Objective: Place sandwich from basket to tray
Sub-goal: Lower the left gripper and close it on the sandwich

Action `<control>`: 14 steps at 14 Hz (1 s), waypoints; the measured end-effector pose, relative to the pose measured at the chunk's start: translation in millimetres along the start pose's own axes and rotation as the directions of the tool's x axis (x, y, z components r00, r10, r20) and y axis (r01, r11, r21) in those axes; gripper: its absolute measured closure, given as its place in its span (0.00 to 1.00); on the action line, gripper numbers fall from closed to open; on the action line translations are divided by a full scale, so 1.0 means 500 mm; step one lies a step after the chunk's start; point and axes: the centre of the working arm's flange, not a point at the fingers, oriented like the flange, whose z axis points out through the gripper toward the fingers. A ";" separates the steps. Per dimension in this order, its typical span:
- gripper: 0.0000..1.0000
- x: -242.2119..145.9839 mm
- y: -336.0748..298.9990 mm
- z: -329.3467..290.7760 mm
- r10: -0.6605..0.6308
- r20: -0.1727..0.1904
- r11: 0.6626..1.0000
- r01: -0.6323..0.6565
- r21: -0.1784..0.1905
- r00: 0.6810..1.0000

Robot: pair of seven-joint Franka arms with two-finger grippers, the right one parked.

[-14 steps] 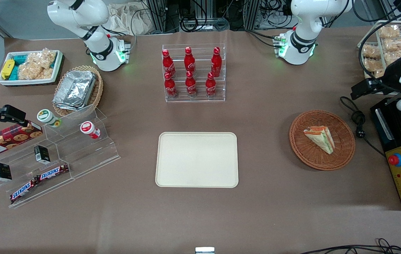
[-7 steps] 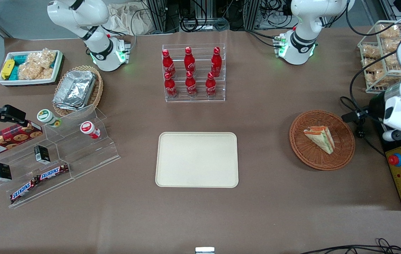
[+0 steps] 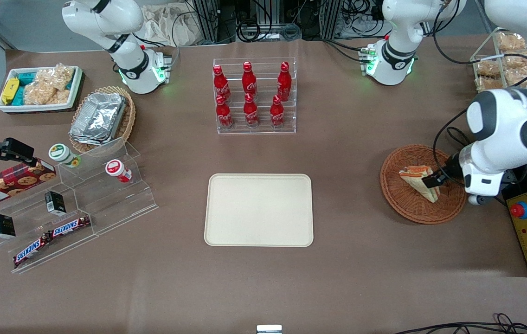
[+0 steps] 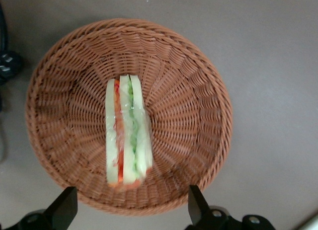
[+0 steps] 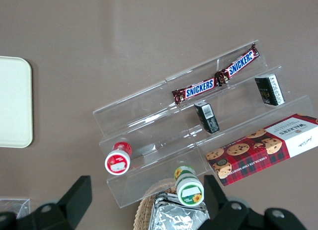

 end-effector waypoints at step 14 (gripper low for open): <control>0.09 -0.022 -0.027 0.192 -0.091 0.022 0.996 0.091 0.023 0.996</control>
